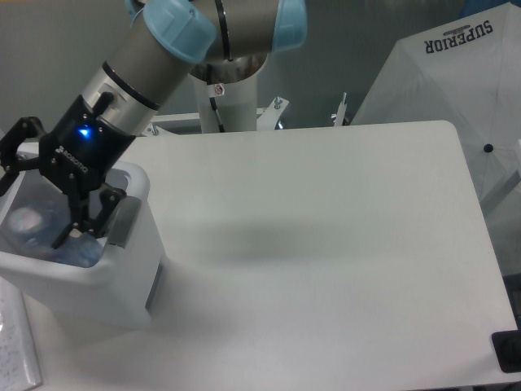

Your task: Place the trash in the trash can

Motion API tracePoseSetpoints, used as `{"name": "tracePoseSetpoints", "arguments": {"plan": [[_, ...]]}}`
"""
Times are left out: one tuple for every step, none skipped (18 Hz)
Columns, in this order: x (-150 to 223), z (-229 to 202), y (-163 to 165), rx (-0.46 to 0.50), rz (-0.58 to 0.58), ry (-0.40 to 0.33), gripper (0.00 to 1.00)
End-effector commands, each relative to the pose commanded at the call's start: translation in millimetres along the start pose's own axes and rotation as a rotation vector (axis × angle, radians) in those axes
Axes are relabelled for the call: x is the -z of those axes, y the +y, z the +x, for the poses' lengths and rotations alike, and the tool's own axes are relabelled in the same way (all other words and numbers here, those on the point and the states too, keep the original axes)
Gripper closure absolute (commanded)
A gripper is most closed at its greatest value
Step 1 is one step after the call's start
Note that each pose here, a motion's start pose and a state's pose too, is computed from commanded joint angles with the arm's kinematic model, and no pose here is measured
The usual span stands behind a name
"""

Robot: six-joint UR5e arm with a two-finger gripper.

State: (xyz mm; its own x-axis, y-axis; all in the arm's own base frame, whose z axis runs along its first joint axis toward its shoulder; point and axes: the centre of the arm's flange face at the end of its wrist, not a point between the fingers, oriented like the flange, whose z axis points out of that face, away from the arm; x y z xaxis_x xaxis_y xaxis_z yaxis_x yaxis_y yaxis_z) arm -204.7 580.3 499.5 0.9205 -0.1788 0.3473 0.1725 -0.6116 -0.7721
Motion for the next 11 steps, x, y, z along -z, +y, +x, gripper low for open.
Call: {"name": "tracePoseSetpoints", "arguments": {"plan": [[10.1, -10.6, -2.5, -0.012, 0.011, -0.019, 0.00], [18.8, -22.1, -2.5, -0.030, 0.020, -0.038, 0.00], [29.4, -35.3, -1.2, -0.042, 0.028, -0.060, 0.00], [39.6, -50.7, 1.5, -0.044, 0.033, -0.083, 0.00], [51.5, -65.1, 4.5, -0.048, 0.039, -0.107, 0.00], [62.9, -77.5, 6.8, -0.054, 0.046, -0.129, 0.00], [75.3, -91.7, 10.1, -0.048, 0.054, -0.153, 0.00], [88.0, -105.6, 13.8, -0.037, 0.061, -0.177, 0.00], [100.2, -121.4, 19.5, -0.022, 0.067, -0.201, 0.00], [111.0, -135.2, 26.3, -0.013, 0.069, -0.221, 0.00], [116.5, -146.6, 33.5, -0.012, 0.067, -0.233, 0.00]]}}
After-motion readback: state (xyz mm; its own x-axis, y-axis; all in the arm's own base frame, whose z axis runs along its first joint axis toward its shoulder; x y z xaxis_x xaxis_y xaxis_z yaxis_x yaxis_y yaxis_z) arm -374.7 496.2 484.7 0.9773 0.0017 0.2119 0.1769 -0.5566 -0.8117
